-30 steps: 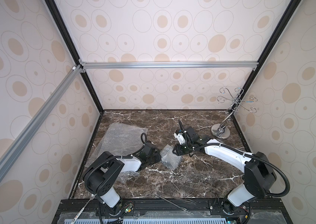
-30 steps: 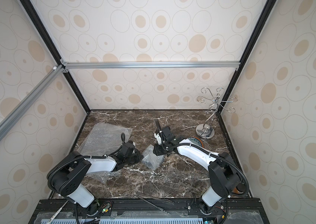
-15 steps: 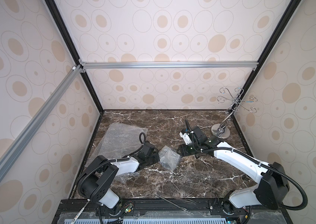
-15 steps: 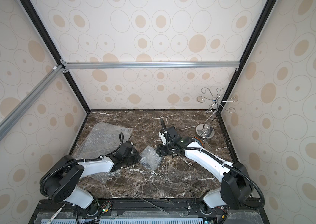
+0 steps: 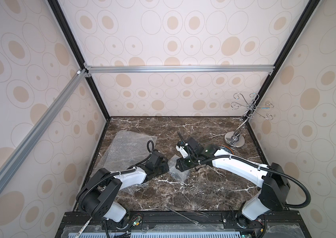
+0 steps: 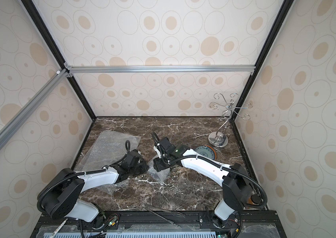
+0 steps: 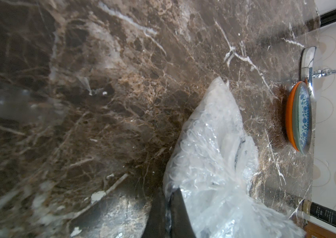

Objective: Unpack dinner plates from bubble wrap
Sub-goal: Unwrap the bubble wrap at the center of the board.

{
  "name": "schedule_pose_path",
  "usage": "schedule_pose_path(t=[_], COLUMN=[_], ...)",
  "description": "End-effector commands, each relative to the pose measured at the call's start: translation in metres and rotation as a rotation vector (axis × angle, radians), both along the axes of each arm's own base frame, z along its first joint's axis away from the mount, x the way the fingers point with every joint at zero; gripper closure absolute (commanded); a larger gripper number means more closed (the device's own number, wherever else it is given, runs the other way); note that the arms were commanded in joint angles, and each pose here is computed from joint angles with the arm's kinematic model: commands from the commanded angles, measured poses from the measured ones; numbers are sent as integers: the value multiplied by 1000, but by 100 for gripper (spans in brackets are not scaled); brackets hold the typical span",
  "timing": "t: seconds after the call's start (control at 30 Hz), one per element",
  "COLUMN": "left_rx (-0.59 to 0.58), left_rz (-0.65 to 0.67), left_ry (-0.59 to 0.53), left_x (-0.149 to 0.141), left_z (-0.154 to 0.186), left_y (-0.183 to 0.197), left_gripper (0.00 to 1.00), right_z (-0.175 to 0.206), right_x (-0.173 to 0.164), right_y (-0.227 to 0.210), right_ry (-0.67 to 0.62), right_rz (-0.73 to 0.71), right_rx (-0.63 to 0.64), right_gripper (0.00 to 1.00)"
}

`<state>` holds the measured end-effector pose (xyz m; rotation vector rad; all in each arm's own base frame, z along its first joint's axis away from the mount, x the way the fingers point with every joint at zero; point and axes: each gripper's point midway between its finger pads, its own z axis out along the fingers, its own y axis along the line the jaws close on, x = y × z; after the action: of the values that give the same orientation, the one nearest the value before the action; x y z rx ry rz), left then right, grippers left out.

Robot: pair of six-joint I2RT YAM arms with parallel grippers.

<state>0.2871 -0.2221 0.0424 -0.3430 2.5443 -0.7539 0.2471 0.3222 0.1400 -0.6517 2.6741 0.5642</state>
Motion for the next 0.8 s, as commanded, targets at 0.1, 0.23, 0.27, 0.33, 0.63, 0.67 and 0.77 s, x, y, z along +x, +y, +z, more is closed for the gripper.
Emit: schedule_pose_path(t=[0.1, 0.23, 0.27, 0.33, 0.63, 0.67, 0.77], left_rx=[-1, -1, -1, -1, 14, 15, 18], left_rz=[26, 28, 28, 29, 33, 33, 35], left_ry=[6, 4, 3, 1, 6, 8, 10], left_x=[1, 2, 2, 2, -2, -2, -3], left_z=[-3, -2, -2, -1, -7, -8, -10], left_y=[4, 4, 4, 4, 9, 9, 10], left_gripper=[100, 100, 100, 100, 100, 100, 100], right_z=[-27, -52, -59, -67, -62, -60, -52], right_x=[2, 5, 5, 6, 17, 19, 21], right_y=[2, -10, -12, -15, -37, -41, -47], right_ry=[17, 42, 51, 54, 4, 7, 8], right_rz=[20, -5, -12, -21, -97, -112, -140], right_rx=[-172, -314, -332, -355, -346, -321, -253], right_gripper=[44, 44, 44, 46, 100, 100, 100])
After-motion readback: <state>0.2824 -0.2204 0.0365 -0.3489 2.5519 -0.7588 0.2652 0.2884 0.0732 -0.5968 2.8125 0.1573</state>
